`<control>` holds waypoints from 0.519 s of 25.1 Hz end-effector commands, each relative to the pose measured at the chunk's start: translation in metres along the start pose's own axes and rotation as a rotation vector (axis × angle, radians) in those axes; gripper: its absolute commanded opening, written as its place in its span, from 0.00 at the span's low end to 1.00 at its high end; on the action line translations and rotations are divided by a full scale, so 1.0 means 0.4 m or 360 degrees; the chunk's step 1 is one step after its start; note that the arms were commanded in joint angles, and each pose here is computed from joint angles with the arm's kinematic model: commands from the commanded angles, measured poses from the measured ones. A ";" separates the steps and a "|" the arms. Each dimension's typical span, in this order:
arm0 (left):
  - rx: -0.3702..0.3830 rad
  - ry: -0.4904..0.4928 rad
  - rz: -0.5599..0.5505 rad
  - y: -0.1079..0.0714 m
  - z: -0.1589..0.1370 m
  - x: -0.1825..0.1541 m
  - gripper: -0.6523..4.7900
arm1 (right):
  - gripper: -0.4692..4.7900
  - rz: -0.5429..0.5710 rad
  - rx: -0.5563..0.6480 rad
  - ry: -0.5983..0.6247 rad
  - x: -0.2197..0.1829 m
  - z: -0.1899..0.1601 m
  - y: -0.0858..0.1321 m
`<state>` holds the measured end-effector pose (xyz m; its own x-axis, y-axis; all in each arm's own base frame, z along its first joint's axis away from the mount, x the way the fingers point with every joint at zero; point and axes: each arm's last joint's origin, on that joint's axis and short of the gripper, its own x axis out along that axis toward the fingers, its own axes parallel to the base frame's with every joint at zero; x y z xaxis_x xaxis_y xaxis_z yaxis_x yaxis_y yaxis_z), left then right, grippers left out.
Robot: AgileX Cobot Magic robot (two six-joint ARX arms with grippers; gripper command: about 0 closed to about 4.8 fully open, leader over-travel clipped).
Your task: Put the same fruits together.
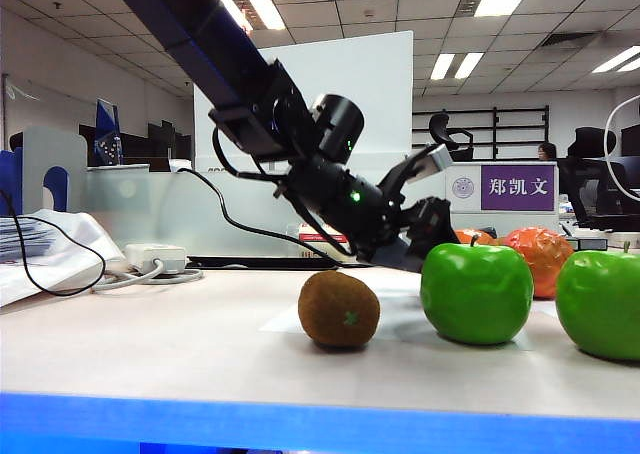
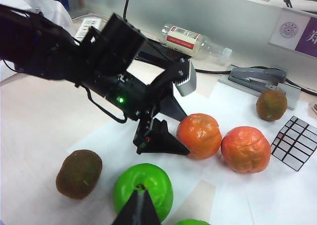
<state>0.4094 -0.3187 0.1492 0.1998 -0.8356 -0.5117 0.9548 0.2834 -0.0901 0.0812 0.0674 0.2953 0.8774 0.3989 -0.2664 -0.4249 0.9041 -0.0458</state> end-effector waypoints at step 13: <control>0.0141 0.0197 0.0060 -0.025 0.088 -0.156 1.00 | 0.08 0.0016 0.0015 -0.0046 -0.003 0.011 0.000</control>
<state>0.3970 -0.2951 0.2107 0.2220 -0.7974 -0.5612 0.9612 0.2755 -0.0112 0.0811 0.0676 0.2954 0.8748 0.4049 -0.2659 -0.4306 0.9015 -0.0439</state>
